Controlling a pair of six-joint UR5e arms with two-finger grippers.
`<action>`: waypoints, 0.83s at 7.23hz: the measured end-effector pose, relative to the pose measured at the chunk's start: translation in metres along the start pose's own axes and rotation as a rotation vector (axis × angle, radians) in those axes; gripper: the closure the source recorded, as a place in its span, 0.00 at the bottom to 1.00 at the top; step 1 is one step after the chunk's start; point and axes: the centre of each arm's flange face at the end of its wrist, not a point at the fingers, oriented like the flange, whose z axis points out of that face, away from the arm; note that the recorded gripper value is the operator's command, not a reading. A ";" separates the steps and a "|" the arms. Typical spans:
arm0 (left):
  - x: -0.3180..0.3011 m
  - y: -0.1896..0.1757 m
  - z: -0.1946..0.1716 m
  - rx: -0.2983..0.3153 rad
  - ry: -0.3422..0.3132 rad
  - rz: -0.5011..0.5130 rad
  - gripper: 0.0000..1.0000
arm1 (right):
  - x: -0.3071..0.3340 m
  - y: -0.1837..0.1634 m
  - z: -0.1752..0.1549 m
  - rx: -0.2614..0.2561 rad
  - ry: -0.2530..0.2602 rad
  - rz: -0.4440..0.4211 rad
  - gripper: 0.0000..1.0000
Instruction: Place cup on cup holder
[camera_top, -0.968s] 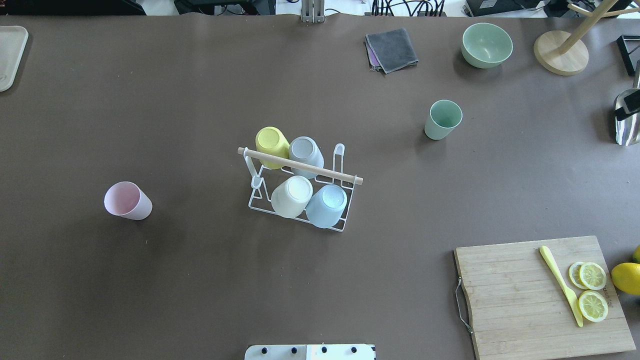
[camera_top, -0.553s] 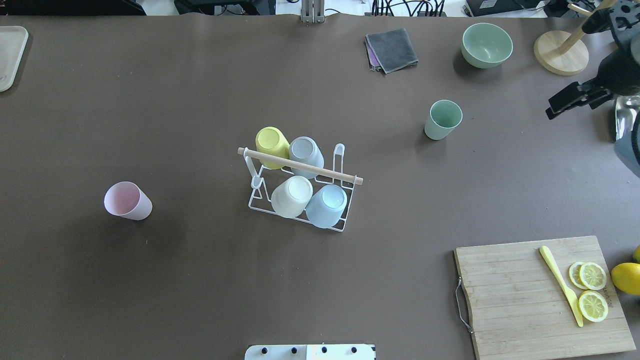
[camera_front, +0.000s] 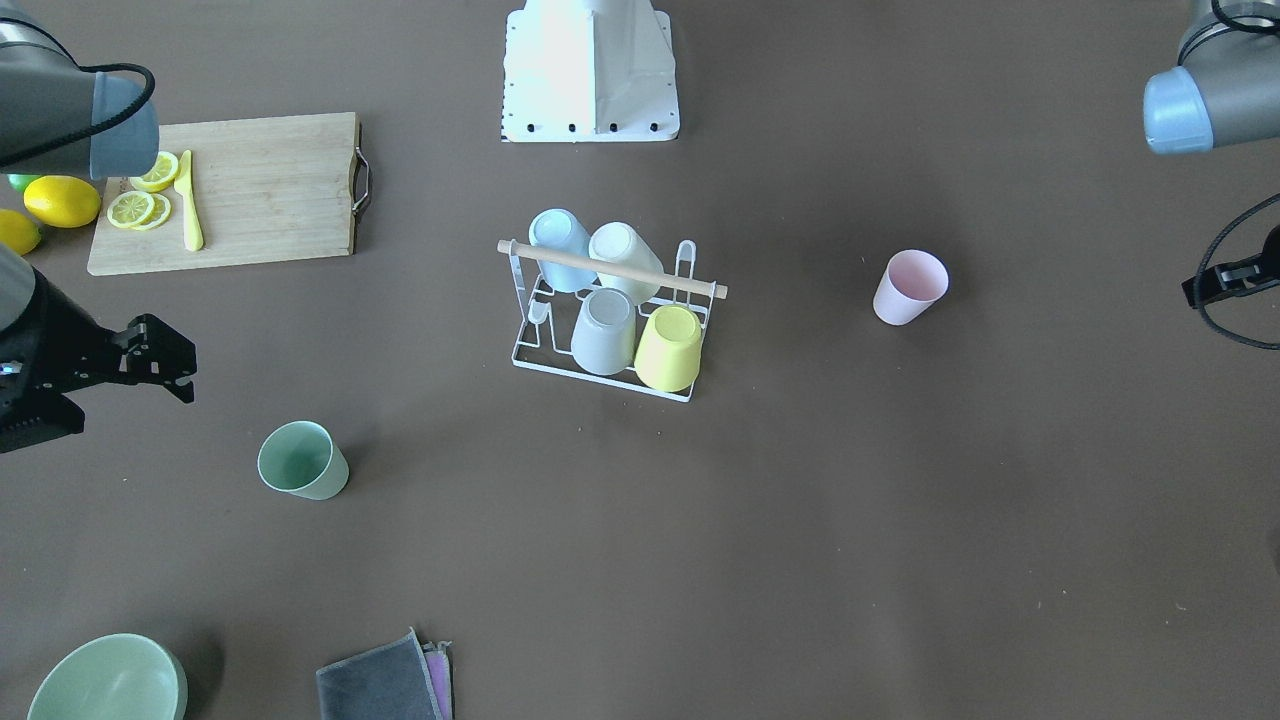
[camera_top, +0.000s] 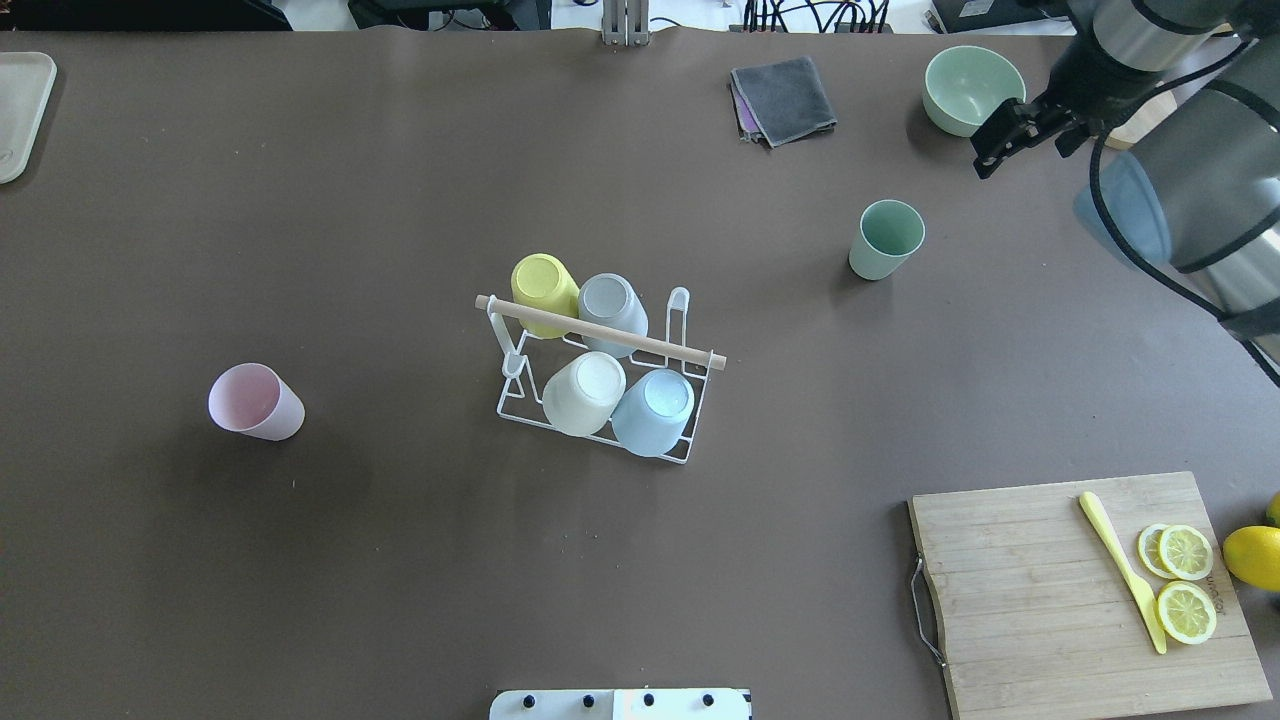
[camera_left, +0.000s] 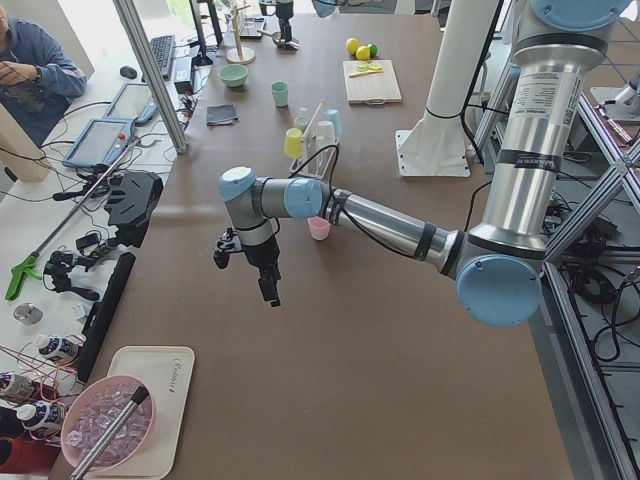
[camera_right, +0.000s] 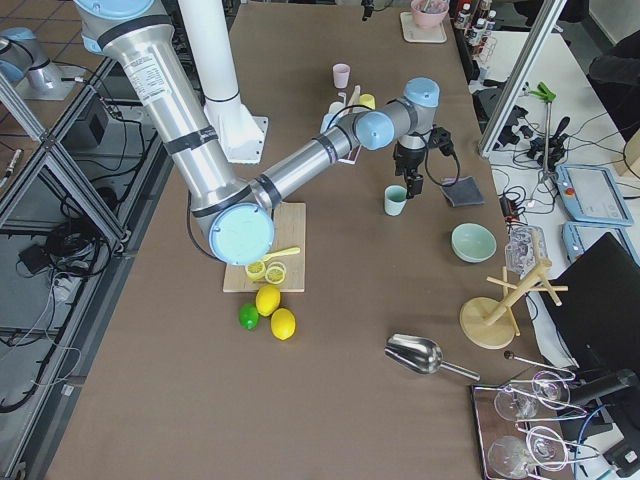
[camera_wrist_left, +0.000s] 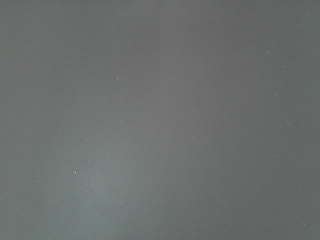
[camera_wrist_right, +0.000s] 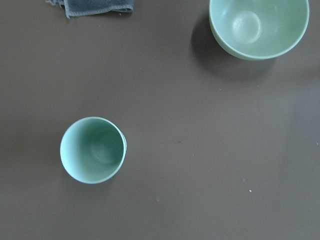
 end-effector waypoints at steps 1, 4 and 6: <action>0.022 0.003 0.009 -0.036 -0.017 0.029 0.01 | -0.014 -0.033 0.000 -0.009 0.004 0.004 0.00; 0.090 0.004 -0.007 -0.151 -0.058 0.158 0.01 | -0.055 -0.123 0.001 -0.039 0.027 0.000 0.00; 0.117 0.000 -0.028 -0.183 -0.047 0.325 0.01 | -0.082 -0.157 0.011 -0.032 0.044 -0.028 0.00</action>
